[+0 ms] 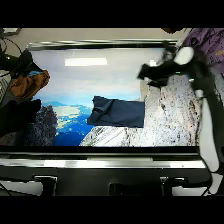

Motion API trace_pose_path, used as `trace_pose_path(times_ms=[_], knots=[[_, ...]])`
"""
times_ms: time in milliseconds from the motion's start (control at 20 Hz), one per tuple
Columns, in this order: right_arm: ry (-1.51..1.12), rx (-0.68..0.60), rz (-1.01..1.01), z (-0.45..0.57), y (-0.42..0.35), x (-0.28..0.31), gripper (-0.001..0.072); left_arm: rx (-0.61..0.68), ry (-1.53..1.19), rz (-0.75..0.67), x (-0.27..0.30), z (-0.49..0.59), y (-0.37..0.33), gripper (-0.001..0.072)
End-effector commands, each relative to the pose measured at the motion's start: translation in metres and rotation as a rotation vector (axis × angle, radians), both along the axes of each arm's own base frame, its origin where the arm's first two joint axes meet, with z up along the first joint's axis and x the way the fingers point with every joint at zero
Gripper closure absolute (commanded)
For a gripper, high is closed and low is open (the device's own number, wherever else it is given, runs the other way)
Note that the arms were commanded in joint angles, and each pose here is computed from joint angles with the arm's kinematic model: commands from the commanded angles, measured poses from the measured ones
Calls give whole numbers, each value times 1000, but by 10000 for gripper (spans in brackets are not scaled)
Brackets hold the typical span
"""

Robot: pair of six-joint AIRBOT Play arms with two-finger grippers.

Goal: Fold the clothes and pants, and hang the long-sleeved shirts on hangers.

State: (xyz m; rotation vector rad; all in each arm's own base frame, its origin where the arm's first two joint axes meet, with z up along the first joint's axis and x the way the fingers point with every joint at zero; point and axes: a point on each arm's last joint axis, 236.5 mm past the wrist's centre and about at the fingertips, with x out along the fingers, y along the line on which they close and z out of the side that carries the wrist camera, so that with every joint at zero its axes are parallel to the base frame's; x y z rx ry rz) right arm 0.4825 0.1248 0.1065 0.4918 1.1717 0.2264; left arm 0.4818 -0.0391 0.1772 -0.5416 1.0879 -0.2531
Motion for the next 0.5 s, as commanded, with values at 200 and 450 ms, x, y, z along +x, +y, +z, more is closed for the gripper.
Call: trace_pose_path(times_ms=[200, 450], knots=[[179, 396, -9, -92, -94, -69, 63, 0, -2, -11, -7, 7, -2, 688], [244, 465, 17, -176, -47, -100, 66, 0, -3, -11, -7, 8, -2, 688]])
